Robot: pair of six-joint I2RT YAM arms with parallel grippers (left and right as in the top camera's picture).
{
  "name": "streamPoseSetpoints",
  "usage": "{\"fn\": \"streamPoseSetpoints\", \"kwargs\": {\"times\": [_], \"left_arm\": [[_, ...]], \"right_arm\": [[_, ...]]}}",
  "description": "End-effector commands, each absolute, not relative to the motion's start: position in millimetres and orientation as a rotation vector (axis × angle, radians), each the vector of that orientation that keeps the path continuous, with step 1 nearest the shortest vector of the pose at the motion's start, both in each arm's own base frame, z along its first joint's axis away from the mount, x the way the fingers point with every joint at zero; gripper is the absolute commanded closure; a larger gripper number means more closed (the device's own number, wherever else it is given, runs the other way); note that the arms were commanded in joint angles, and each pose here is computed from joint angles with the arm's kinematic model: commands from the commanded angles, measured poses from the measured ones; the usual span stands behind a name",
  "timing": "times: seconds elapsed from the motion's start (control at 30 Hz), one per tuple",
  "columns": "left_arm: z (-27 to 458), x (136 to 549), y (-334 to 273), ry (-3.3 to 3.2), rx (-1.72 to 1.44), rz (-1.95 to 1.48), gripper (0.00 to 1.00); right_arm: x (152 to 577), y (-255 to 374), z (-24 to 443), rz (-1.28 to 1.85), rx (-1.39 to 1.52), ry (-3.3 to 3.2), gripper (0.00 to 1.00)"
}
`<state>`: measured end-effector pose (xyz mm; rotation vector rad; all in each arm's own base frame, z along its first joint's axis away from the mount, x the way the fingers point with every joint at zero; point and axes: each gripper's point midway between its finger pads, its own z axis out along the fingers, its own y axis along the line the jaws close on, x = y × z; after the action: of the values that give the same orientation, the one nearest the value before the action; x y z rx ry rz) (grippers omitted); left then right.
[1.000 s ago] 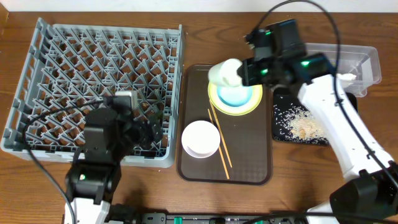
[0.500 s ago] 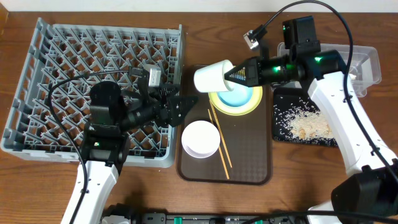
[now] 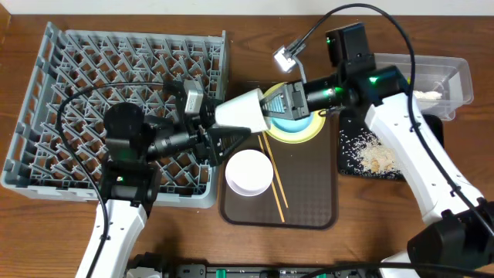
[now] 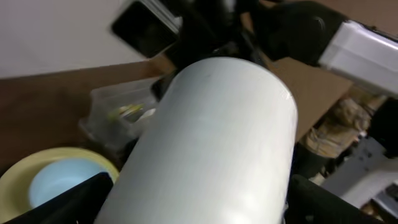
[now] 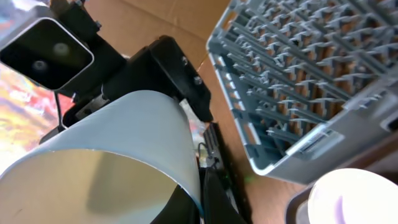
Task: Sort waste into correct bins and load items into the dishwasher
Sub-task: 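Hand the white cup from the right gripper to the left gripper, then place the white cup upside down in the dish rack with the left gripper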
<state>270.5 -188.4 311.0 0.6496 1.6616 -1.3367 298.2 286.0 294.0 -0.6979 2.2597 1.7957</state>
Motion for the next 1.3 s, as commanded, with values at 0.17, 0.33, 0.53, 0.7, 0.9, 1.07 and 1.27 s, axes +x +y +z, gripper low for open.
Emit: {"fn": "streamPoseSetpoints", "kwargs": {"times": [0.17,0.33,0.53,0.7,0.9,1.07,1.27], "left_arm": [[326,249,-194,1.575,0.799,-1.403,0.21],[326,249,-194,1.575,0.798,-1.402,0.26],[326,250,-194,1.576,0.794,-1.398,0.35],[301,284,-172,1.713,0.589,-1.253,0.35],[226,336,-82,2.067,0.056,-0.768,0.44],[217,331,-11,2.236,-0.247,-0.403,0.5],[200,291,23,2.44,-0.424,-0.151,0.5]], "right_arm": [[284,296,301,1.867,-0.759,2.228,0.99],[291,291,302,1.853,-0.743,2.213,0.99],[292,290,302,1.847,-0.74,2.215,0.79],[332,255,252,1.43,-0.502,2.463,0.64],[362,157,190,0.79,-0.193,2.747,0.65],[357,133,177,0.602,-0.194,2.815,0.65],[351,101,165,0.337,-0.182,2.884,0.64]]}}
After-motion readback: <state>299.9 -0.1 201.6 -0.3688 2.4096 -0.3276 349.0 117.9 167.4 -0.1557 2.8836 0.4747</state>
